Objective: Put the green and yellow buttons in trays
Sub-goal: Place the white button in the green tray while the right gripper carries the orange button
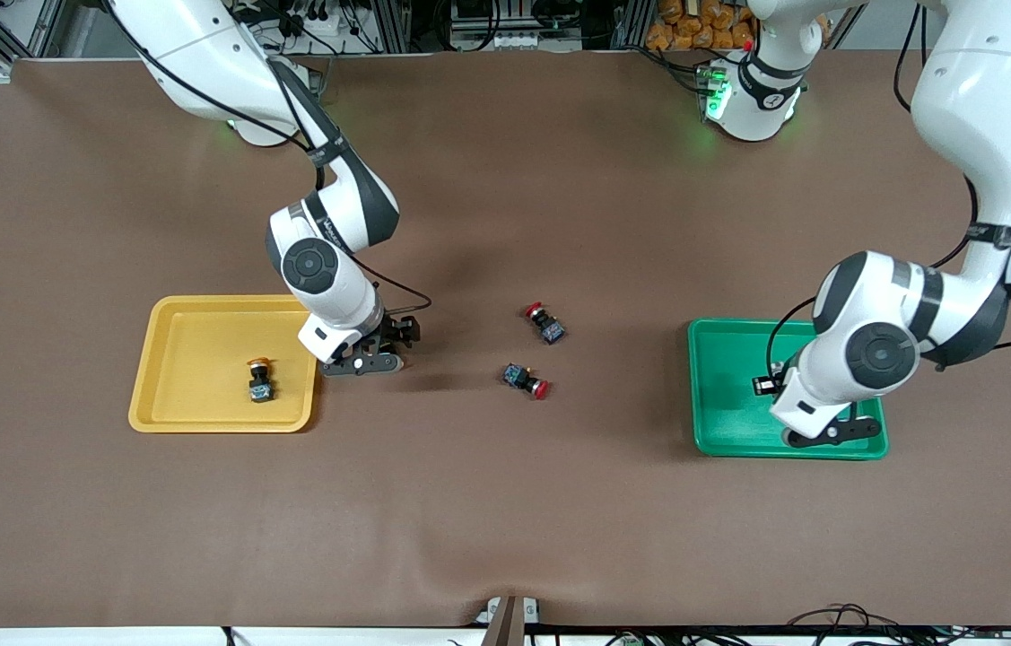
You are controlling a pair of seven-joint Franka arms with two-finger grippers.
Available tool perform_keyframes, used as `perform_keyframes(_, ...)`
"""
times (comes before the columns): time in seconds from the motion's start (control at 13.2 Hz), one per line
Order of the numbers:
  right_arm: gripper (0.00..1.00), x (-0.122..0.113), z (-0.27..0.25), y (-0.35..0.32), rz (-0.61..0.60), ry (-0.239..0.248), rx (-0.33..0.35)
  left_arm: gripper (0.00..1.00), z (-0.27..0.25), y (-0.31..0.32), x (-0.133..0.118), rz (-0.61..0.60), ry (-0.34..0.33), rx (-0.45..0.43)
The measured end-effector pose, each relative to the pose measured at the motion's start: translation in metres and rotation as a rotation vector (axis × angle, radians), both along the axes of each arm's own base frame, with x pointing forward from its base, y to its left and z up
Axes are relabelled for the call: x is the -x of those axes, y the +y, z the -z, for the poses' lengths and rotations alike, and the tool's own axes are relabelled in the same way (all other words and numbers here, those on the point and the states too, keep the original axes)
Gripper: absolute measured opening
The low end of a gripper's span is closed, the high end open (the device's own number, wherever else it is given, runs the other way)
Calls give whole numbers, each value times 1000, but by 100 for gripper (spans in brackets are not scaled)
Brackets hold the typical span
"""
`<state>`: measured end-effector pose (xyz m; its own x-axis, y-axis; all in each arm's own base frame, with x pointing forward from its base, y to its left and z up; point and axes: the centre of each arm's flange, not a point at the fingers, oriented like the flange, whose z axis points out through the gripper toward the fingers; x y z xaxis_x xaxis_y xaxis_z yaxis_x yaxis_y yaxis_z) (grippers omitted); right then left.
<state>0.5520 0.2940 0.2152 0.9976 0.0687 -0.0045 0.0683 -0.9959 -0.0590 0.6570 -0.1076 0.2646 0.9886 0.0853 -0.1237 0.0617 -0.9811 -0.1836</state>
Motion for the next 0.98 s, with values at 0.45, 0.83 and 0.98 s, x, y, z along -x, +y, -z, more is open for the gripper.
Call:
perform_keyframes(0.45,83,-19,25,-35,-44,-31,-6,43,72,-19,14,143,100,-27)
perform_keyframes(0.83,79,-15,37,-28,-61,-43,-16,92,61,-21,3,144,64,-26)
perform_keyframes(0.98,67,-14,37,-26,-46,-41,-17,100,30,-24,-16,135,-6,-16)
